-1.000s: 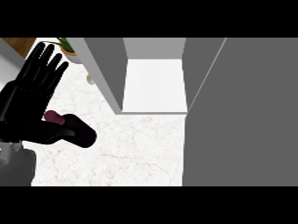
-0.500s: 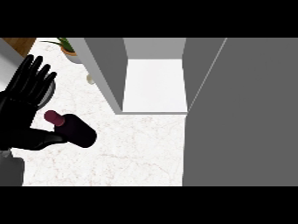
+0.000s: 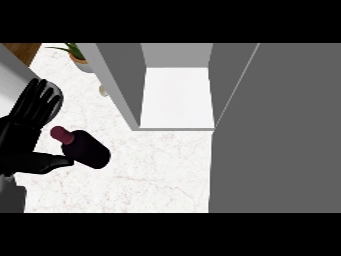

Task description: Pick up the wine, place it into the cabinet and close the cabinet

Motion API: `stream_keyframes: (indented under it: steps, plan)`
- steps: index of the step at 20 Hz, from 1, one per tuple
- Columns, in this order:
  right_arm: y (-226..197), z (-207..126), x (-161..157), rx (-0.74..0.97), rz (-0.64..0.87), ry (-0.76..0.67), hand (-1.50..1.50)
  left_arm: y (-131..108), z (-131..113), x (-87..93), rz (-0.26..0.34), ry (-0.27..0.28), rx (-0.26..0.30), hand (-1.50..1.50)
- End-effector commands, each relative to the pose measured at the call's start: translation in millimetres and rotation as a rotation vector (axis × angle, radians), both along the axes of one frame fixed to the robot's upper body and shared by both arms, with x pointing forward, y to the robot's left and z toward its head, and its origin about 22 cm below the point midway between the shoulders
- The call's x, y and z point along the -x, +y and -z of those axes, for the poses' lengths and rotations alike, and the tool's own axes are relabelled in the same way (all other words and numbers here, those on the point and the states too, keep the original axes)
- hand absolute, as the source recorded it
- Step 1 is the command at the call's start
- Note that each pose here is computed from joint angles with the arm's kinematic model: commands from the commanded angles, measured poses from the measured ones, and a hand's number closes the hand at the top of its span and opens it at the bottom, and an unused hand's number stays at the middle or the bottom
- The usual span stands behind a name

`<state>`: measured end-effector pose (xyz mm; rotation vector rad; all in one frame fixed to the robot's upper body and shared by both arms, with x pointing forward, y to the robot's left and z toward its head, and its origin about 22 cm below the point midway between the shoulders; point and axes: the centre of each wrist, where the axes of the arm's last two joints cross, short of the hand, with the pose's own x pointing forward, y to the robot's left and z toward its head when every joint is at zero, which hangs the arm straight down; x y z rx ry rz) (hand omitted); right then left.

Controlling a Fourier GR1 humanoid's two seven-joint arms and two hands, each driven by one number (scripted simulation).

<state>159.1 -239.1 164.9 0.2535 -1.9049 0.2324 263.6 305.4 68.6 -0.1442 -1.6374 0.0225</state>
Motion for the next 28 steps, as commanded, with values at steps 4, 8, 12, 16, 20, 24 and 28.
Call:
stream_keyframes:
  steps: [4, 8, 12, 16, 20, 24, 28]
  plan:
    - [21.9, -6.7, 0.9, 0.005, -0.006, -0.011, -1.5, 16.8, 41.6, 9.9, -0.018, 0.028, -0.008, -1.5]
    - [3.7, -9.1, 13.6, 0.003, -0.011, 0.002, -1.5, 39.5, 38.6, 5.4, -0.026, 0.04, -0.026, -1.5]
    - [6.5, -10.0, 0.2, 0.01, -0.011, 0.01, -1.5, 30.7, 58.8, -1.7, -0.005, 0.071, -0.032, -1.5]
    - [12.4, -17.0, 4.6, 0.007, -0.007, -0.003, -1.5, 27.4, 85.8, 11.4, -0.01, 0.059, -0.044, -1.5]
    - [-1.0, -0.9, 1.0, -0.004, -0.009, 0.001, -1.5, 27.7, 102.1, -15.0, 0.004, 0.086, -0.049, -1.5]
    - [-7.1, -11.0, 9.0, 0.014, -0.012, 0.004, -1.5, 38.3, 113.2, -0.9, 0.009, 0.102, -0.028, -1.5]
    - [6.1, -16.7, 14.8, -0.003, -0.011, -0.007, -1.5, 41.7, 139.4, 0.4, 0.017, 0.125, -0.009, -1.5]
